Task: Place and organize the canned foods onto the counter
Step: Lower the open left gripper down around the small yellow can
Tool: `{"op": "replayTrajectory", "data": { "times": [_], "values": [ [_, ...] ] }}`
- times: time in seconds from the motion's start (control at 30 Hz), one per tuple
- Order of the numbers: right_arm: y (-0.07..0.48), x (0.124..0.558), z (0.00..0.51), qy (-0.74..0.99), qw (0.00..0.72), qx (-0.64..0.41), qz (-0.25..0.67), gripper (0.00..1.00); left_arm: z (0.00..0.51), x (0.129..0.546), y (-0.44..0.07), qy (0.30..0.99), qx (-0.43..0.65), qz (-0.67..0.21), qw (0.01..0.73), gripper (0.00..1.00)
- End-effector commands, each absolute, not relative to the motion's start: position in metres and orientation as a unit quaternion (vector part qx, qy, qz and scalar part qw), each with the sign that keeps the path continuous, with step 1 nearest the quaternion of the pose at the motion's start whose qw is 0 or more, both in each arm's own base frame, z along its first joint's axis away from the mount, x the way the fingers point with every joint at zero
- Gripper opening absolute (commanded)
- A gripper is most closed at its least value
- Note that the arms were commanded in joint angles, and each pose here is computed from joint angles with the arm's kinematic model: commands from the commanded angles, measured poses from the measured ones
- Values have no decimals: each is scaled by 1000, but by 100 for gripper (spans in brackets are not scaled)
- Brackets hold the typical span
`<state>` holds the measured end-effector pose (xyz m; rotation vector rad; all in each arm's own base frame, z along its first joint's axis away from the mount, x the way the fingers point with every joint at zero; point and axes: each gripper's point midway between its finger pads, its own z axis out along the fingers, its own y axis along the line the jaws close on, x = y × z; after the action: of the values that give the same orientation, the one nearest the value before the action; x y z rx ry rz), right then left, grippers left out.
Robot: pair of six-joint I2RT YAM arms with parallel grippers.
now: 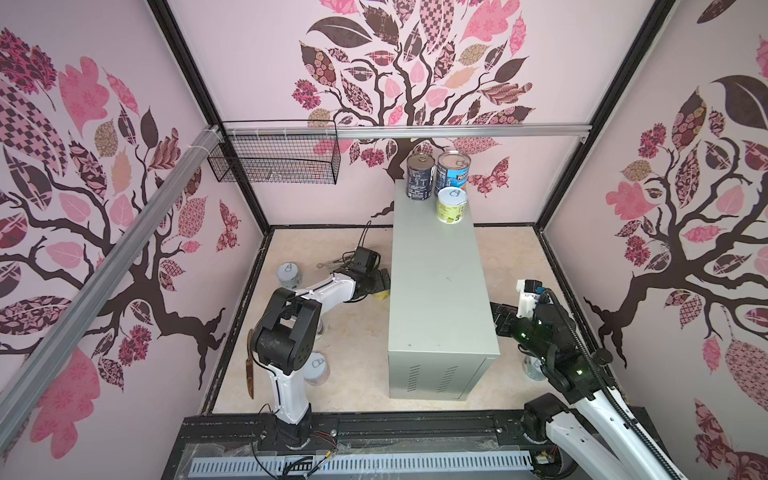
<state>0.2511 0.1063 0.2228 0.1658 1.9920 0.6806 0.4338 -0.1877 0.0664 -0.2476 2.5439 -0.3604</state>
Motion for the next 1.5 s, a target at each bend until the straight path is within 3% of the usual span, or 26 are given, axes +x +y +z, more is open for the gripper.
{"op": "replayTrajectory", "data": {
  "times": [0.0,0.33,0.77,1.1,1.47],
  "values": [
    [107,252,225,817,502,61,279,100,79,435,-167,940,-102,-81,316,96],
    [110,253,225,816,500,58,284,100,85,426,-122,932,-138,-1,335,89],
    [110,251,226,815,502,55,286,100,82,427,-112,933,-156,-17,325,90],
    [112,251,226,814,501,53,289,100,112,427,-128,917,-158,-87,357,98],
    [113,250,227,814,501,50,289,100,75,426,-144,941,-137,-101,294,97]
  ]
}}
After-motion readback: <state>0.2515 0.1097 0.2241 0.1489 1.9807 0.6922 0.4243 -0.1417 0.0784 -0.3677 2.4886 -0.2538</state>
